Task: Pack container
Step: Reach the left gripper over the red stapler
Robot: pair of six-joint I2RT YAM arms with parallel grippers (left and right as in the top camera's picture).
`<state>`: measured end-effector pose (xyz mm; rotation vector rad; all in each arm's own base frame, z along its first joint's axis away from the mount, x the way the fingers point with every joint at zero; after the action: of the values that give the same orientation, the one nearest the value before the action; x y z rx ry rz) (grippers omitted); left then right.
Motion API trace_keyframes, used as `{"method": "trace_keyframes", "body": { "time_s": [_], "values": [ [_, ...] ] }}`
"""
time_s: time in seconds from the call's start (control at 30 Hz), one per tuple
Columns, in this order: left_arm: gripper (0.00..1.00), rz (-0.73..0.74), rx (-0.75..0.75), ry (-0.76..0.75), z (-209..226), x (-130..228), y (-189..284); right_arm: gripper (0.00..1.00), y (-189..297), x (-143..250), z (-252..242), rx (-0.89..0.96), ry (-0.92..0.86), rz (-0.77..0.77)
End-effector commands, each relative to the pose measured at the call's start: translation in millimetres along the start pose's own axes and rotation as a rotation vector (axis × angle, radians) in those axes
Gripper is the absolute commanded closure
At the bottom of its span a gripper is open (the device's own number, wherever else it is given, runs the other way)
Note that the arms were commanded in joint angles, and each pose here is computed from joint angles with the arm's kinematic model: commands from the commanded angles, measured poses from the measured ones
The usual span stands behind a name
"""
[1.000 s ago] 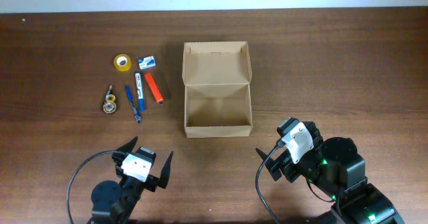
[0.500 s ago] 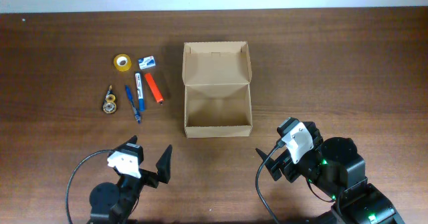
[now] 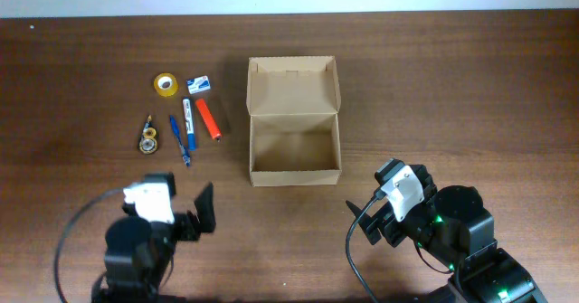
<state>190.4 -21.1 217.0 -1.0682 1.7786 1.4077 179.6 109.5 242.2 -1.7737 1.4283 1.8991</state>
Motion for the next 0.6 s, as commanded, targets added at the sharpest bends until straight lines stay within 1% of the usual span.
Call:
{"method": "trace_keyframes", "body": {
  "time_s": [0.0, 0.2, 0.3, 0.4, 0.5, 0.57],
  "values": [
    [0.0, -0.008, -0.195, -0.017, 18, -27, -5, 0.01, -1, 1, 1, 0.001, 0.008, 0.004],
    [0.0, 0.049, -0.313, -0.029, 18, -76, -34, 0.01, -1, 1, 1, 0.001, 0.008, 0.004],
    [0.01, 0.114, -0.333, -0.02, 20, -91, -54, 0.01, -1, 1, 1, 0.001, 0.008, 0.004],
    [0.01, 0.18, -0.31, 0.013, 24, -104, -76, 0.01, -1, 1, 1, 0.001, 0.008, 0.004],
    [0.01, 0.236, -0.243, -0.001, 33, -115, -96, 0.01, -1, 1, 1, 0.001, 0.008, 0.004],
    [0.01, 0.255, -0.244, 0.021, 44, -119, -106, 0.01, -1, 1, 1, 0.001, 0.008, 0.004]
  ]
}}
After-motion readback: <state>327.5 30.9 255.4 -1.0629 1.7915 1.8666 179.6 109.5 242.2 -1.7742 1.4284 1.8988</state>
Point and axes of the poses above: each gripper's point midway between its finger pads, its own y axis back along the fingers, its own z axis along the line the jaws close on, x = y × z, the point moved 5 cm from there along y, back along the fingers, and after that the axes turned 5 degrees about y, right-handed, at the moved point
